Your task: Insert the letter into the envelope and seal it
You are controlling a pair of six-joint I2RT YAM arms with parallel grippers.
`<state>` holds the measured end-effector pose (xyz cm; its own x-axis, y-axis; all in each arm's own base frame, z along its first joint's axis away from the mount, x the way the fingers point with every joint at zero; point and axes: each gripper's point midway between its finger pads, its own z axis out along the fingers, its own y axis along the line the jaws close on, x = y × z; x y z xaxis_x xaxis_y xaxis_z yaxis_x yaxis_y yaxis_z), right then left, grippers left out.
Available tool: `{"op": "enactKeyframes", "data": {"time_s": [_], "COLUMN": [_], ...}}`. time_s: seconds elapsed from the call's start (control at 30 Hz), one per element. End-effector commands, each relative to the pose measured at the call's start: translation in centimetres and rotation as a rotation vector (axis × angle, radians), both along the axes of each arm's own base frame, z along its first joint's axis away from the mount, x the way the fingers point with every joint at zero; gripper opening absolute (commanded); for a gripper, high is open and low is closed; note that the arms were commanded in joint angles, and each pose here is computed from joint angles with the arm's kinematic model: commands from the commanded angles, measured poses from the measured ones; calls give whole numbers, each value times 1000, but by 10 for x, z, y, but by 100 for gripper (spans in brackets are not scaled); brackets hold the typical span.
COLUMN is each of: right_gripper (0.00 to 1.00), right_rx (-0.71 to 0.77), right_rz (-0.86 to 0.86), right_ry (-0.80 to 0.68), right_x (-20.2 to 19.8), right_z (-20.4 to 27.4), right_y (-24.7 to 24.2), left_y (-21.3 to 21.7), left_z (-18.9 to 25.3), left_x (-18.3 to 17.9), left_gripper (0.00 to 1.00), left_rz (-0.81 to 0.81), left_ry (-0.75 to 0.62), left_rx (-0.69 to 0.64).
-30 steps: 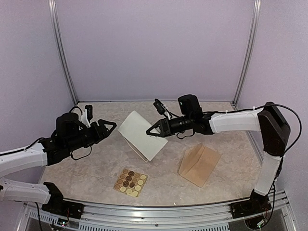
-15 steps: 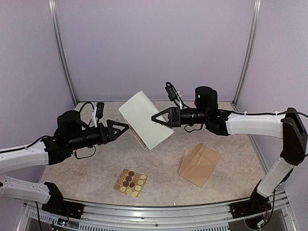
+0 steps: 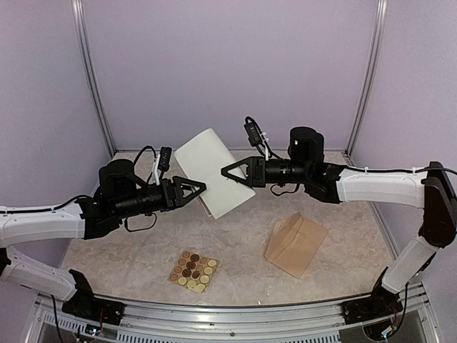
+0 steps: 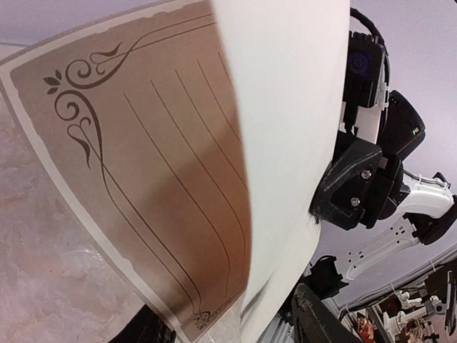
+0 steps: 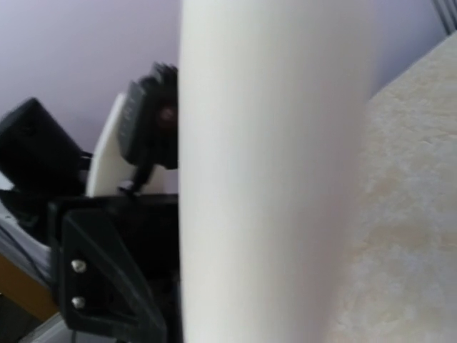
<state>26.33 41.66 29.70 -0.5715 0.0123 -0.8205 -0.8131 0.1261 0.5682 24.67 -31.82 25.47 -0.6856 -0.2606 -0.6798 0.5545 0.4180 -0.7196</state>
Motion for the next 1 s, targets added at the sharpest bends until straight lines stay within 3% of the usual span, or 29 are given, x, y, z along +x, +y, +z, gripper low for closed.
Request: {"op": "enactKeyframes", "data": {"time_s": [0.0,0.2,0.43,0.77,0.97], "right_gripper": [24,28,28,21,21], "right_rx": [-41,-61,-109,-62,-32], "right_rz": [-85,-136,-115,23,108], "right_ry": [-58,-72,-68,-54,-26], "right_x": [4,4,3,-22,-34], "right_z": [6,3,-9,-3,-1], "right_y": [3,10,17,18,16], "left_y": [-4,-5,-4,6,11], "left_z": [19,11,5,-1,6], "left_x": [2,3,3,6,1], "left_gripper": [48,34,34,60,58], "left_rz": [9,12,21,49,21], "left_ry": [-36,-9,-1,8,2], "left_rx": [-70,-69,-58,-57,-121]}}
